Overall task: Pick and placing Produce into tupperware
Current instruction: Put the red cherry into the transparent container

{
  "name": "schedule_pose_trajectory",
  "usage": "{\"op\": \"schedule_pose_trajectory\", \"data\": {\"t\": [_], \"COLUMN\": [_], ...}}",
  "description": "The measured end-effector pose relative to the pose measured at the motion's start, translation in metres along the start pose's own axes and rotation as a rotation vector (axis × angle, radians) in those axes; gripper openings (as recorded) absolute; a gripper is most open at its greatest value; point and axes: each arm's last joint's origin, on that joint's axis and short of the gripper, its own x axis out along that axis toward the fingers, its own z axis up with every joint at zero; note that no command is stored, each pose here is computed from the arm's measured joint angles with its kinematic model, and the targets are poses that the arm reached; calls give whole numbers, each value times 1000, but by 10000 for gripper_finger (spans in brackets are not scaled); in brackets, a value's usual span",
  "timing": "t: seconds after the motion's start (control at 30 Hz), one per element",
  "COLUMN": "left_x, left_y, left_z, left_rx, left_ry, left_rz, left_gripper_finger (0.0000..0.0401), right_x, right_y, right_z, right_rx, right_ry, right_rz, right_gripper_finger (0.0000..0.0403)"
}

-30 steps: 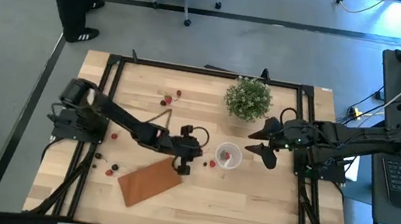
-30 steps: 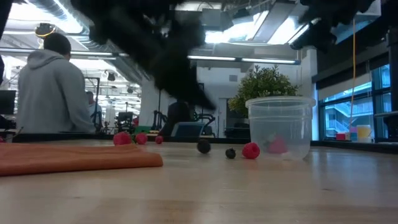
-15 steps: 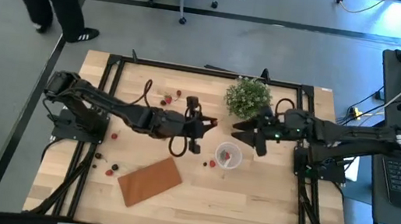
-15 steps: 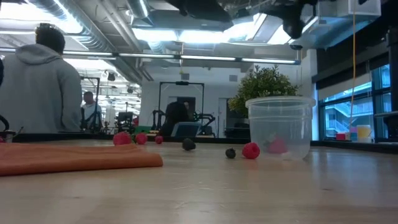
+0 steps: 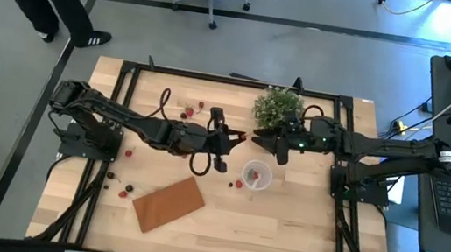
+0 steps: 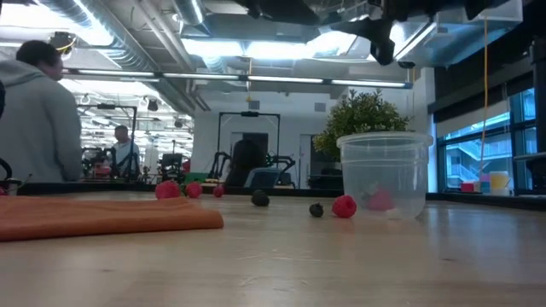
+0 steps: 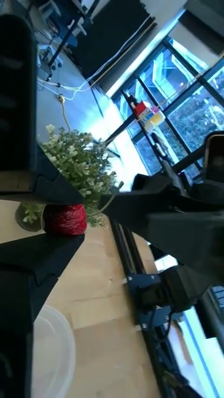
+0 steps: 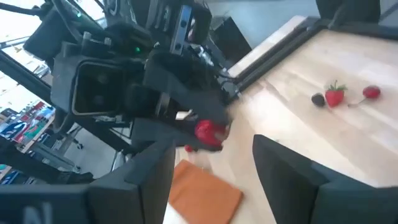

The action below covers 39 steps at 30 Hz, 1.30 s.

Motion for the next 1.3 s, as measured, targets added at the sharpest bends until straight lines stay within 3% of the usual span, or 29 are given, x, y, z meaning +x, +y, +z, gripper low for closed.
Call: {"op": "schedule_pose_trajectory", "data": {"t": [0.33,0.8,1.1,1.3], "left_x": [-1,-1,-1,-1], "left_y": [-1,-1,-1,-1], "left_z": [3,3,3,3], "left_rx": [-15,-15,-17,-17], "left_ry": [-29,-28,-27,-27], "left_rz": [0,1,0,0], "left_gripper_finger": [67,67,67,67], "right_x": [8,7,7,7], "right_y": [-6,-4,-3,-2], "right_z": [-1,1,3,3], "right_rx": [-35,-92,-190,-199], "right_ry": [1,-22,-40,-43], "right_rz": [-20,-2,10,12], "right_gripper_finger": [176,74,12,5]}}
